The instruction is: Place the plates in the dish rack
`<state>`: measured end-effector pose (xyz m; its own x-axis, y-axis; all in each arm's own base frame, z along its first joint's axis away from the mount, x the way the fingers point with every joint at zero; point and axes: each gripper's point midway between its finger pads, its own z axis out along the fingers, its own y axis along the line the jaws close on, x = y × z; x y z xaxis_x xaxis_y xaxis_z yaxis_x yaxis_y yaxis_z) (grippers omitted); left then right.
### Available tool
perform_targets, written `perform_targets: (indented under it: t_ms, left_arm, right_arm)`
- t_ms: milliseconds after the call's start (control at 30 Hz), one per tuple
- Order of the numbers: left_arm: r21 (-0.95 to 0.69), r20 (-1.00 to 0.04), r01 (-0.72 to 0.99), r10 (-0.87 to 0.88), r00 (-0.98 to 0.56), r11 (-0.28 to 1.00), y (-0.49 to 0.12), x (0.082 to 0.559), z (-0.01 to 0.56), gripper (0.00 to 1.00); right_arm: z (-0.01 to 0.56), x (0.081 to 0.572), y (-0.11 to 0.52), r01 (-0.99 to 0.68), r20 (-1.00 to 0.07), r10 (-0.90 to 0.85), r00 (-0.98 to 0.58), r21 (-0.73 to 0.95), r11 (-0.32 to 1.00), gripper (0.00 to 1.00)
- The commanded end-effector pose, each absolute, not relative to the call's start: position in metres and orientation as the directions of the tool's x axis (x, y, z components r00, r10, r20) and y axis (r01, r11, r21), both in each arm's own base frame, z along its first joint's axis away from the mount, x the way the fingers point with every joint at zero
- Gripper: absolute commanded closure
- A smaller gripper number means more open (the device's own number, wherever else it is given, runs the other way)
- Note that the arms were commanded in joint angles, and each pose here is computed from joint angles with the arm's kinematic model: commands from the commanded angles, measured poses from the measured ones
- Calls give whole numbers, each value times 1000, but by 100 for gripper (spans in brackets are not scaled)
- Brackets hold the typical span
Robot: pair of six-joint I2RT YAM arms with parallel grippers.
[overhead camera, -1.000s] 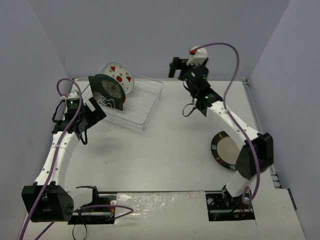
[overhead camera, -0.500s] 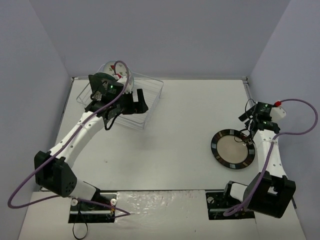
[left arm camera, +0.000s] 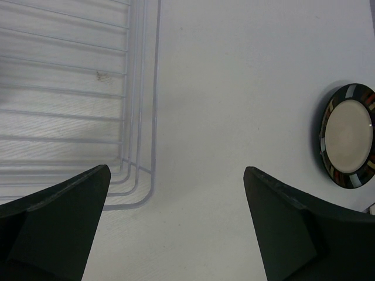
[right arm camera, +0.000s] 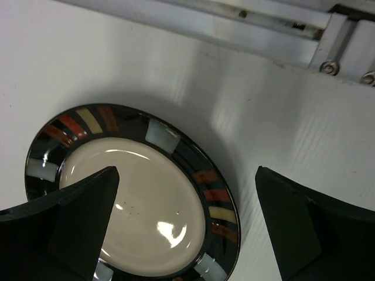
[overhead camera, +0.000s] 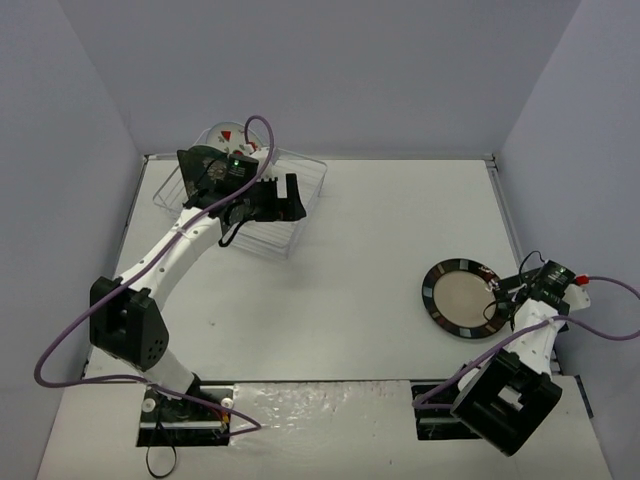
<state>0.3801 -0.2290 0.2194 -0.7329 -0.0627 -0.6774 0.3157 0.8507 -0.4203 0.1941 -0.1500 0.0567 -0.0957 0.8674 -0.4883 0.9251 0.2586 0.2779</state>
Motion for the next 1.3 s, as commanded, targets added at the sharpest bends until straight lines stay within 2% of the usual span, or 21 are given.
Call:
perform_targets:
  t_ms: [0, 367, 467, 567, 700, 767, 833, 967, 1133, 1267]
  left_arm:
    - [-412, -744, 391, -57, -666, 823, -237, 391, 253, 3]
    - [-388, -748, 378, -48, -662, 840, -235, 398, 250, 3]
    - [-390, -745, 376, -49, -665, 841, -235, 399, 249, 3]
    - [-389, -743, 370, -50, -667, 844, -235, 400, 248, 3]
    - [-380, -734, 348, -50, -677, 857, -231, 401, 243, 3]
    - [-381, -732, 347, -50, -680, 857, -231, 400, 242, 3]
    - [-381, -735, 346, -53, -676, 857, -231, 401, 243, 3]
    - [-378, -743, 348, -57, -667, 858, -231, 401, 248, 3]
    - [-367, -741, 336, -54, -669, 868, -226, 399, 247, 3]
    - [-357, -740, 326, -52, -671, 875, -222, 395, 245, 3]
  right_arm:
    - [45, 214, -133, 867, -426, 896, -128, 390, 309, 0]
    - [15, 214, -107, 837, -332, 923, -192, 436, 331, 3]
    - [10, 218, -96, 812, -295, 934, -203, 483, 329, 8]
    - [1, 215, -91, 823, -265, 945, -193, 481, 302, 20]
    - [-6, 209, -97, 854, -259, 953, -160, 448, 265, 40]
    - [-8, 207, -99, 863, -261, 953, -150, 436, 255, 53]
    - [-10, 205, -98, 866, -258, 955, -150, 433, 252, 61]
    - [-8, 209, -100, 851, -275, 949, -155, 450, 269, 100]
    - [1, 218, -99, 809, -302, 933, -193, 489, 325, 100]
    - [40, 242, -104, 697, -415, 885, -211, 571, 434, 100]
